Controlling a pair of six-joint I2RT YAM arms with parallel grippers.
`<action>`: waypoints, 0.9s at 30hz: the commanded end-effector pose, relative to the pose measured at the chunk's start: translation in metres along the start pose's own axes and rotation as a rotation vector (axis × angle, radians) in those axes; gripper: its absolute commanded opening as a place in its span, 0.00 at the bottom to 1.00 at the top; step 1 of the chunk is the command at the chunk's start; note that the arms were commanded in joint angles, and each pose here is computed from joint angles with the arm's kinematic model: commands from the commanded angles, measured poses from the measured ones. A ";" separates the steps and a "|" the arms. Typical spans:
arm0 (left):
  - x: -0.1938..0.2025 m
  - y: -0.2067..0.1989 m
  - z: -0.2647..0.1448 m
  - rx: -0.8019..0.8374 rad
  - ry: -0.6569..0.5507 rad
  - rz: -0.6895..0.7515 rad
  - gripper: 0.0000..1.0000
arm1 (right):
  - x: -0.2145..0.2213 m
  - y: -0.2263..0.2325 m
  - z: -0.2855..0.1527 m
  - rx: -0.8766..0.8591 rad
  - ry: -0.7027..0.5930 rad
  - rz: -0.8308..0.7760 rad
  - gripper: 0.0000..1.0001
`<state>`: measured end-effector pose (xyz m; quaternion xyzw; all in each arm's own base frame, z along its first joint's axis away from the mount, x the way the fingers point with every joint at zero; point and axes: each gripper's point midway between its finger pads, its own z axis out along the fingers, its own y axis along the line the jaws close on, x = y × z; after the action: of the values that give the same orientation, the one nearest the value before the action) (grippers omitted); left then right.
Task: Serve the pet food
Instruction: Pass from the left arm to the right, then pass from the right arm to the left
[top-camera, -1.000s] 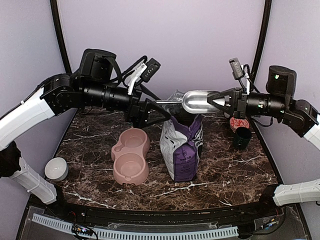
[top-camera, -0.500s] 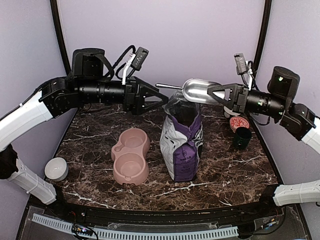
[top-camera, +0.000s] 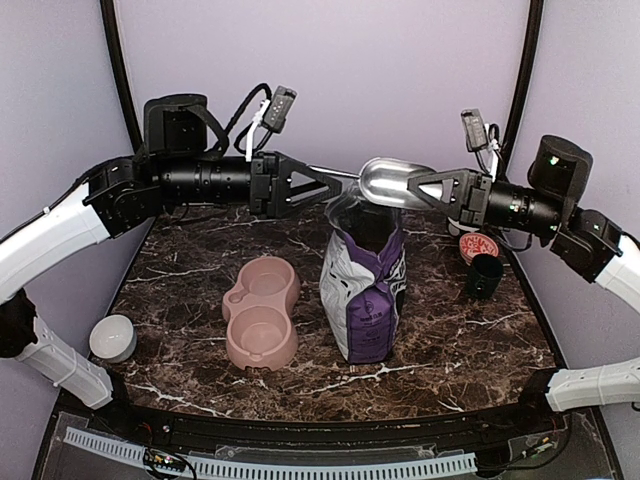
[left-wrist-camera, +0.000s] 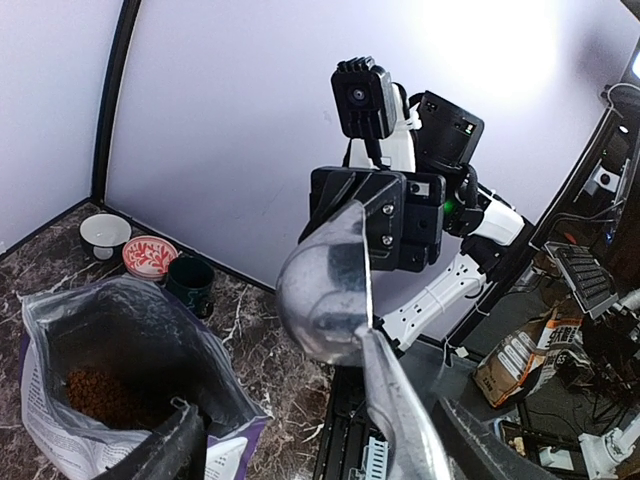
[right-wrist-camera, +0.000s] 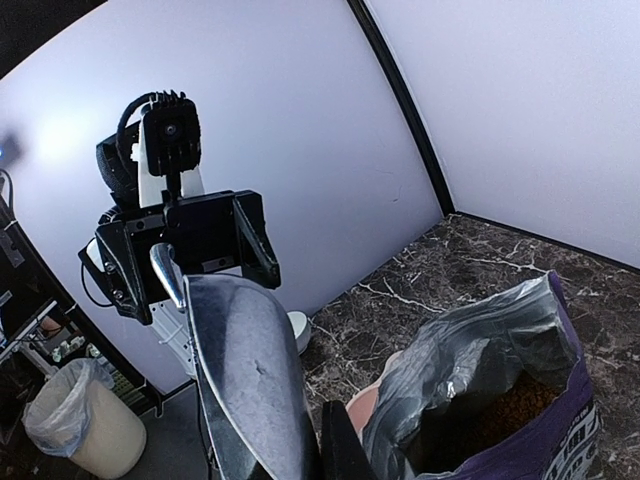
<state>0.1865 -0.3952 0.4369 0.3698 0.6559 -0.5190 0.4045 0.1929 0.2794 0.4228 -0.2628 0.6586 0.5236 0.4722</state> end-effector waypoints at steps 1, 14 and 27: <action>-0.003 -0.005 0.001 0.038 -0.019 -0.011 0.78 | -0.014 0.010 -0.001 -0.045 -0.052 -0.015 0.00; 0.004 -0.003 0.007 0.054 0.003 -0.023 0.72 | -0.009 0.008 0.003 -0.056 -0.036 0.002 0.00; 0.005 -0.005 0.012 0.084 0.010 -0.027 0.67 | -0.010 0.009 0.006 -0.068 -0.027 0.003 0.00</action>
<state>0.1849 -0.4080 0.4259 0.3762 0.6559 -0.5363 0.3751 0.1948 0.2874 0.4169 -0.2636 0.6627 0.5356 0.4523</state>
